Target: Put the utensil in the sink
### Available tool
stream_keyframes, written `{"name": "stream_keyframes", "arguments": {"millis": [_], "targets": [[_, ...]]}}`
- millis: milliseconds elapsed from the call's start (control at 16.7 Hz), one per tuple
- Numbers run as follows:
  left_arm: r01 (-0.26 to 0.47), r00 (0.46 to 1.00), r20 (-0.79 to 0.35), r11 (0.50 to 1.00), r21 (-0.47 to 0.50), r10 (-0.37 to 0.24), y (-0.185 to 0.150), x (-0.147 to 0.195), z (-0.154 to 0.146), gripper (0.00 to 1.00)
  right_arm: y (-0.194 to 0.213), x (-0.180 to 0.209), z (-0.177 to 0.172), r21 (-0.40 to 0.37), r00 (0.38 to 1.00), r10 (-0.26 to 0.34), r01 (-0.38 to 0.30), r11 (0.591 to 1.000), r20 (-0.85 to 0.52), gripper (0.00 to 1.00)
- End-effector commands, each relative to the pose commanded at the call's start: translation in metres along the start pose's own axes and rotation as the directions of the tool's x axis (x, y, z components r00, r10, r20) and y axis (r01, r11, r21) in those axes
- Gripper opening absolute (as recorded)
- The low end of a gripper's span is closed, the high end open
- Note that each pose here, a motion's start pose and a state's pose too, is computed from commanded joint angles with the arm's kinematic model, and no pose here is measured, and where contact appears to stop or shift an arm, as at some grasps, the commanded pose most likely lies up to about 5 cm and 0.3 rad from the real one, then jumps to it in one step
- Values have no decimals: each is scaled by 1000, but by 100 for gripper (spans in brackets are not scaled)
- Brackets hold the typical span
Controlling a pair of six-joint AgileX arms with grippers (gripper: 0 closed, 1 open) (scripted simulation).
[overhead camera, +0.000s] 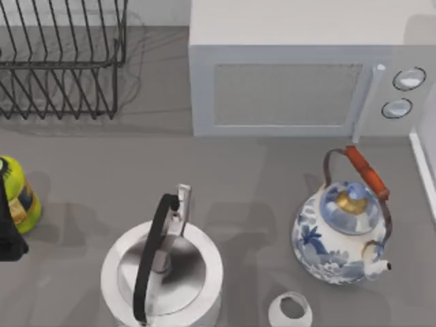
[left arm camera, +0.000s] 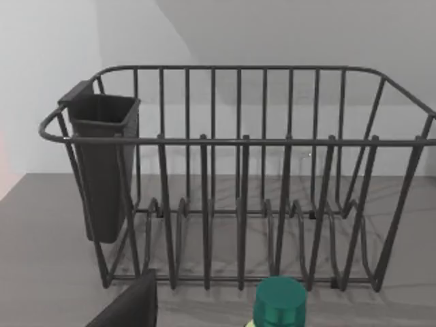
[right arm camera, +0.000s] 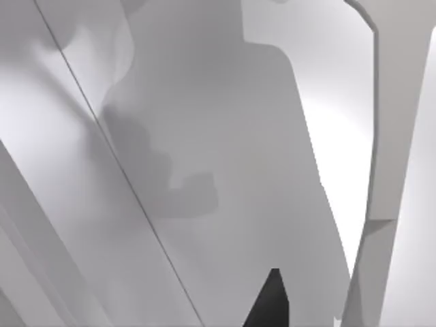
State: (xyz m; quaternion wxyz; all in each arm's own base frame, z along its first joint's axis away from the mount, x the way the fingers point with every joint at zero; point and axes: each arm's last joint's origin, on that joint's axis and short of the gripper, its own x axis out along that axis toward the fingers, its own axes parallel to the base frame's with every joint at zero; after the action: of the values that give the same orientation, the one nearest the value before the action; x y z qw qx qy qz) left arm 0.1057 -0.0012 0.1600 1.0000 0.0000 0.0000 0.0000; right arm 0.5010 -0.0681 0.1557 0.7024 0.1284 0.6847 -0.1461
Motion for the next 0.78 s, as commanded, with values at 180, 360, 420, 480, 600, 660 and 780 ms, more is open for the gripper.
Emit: {"name": "stream_keyframes", "arguments": {"millis": [180,360,420,480,600,660,780], "targets": [[0,1000,0,1000,0,0,0,0,0,100,0,0,0,0,1000,0,0,1000,0,60],[0,1000,0,1000,0,0,0,0,0,100,0,0,0,0,1000,0,0,1000,0,83],[0,1000,0,1000,0,0,0,0,0,100,0,0,0,0,1000,0,0,1000,0,90],[0,1000,0,1000,0,0,0,0,0,100,0,0,0,0,1000,0,0,1000,0,98],[0,1000,0,1000,0,0,0,0,0,100,0,0,0,0,1000,0,0,1000,0,100],[0,1000,0,1000,0,0,0,0,0,100,0,0,0,0,1000,0,0,1000,0,100],[0,1000,0,1000,0,0,0,0,0,100,0,0,0,0,1000,0,0,1000,0,100]]}}
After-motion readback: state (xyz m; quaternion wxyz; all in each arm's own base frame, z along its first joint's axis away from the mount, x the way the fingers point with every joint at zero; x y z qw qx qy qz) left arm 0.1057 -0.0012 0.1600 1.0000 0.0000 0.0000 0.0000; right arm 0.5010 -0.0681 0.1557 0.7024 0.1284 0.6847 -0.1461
